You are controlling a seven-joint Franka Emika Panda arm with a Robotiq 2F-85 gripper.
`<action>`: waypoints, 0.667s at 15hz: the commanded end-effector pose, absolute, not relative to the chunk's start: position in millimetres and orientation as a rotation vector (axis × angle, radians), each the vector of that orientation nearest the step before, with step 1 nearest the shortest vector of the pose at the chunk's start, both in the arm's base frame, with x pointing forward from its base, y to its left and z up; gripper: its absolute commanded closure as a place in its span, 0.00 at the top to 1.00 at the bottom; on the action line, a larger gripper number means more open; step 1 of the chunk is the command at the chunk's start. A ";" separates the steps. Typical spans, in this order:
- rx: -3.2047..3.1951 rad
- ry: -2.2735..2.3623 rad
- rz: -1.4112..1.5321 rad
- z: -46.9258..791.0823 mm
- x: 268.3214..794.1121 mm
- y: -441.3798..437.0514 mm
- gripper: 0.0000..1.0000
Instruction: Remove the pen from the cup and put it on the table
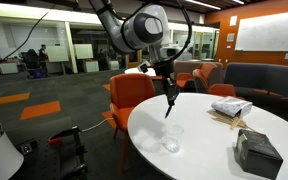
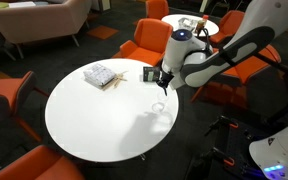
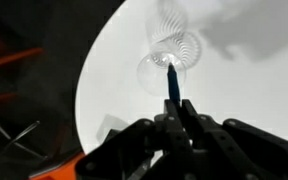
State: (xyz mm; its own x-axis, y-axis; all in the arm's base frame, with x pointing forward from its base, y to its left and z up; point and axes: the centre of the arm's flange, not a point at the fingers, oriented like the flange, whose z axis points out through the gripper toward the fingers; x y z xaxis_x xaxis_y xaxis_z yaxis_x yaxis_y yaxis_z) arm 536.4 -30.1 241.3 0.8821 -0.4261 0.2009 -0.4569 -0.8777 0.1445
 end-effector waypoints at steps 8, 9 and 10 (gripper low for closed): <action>3.234 -0.304 -0.153 199.2 574.0 48.6 0.00; 3.272 -0.295 -0.216 190.7 580.9 47.6 0.00; 3.305 -0.291 -0.295 181.5 590.3 45.6 0.00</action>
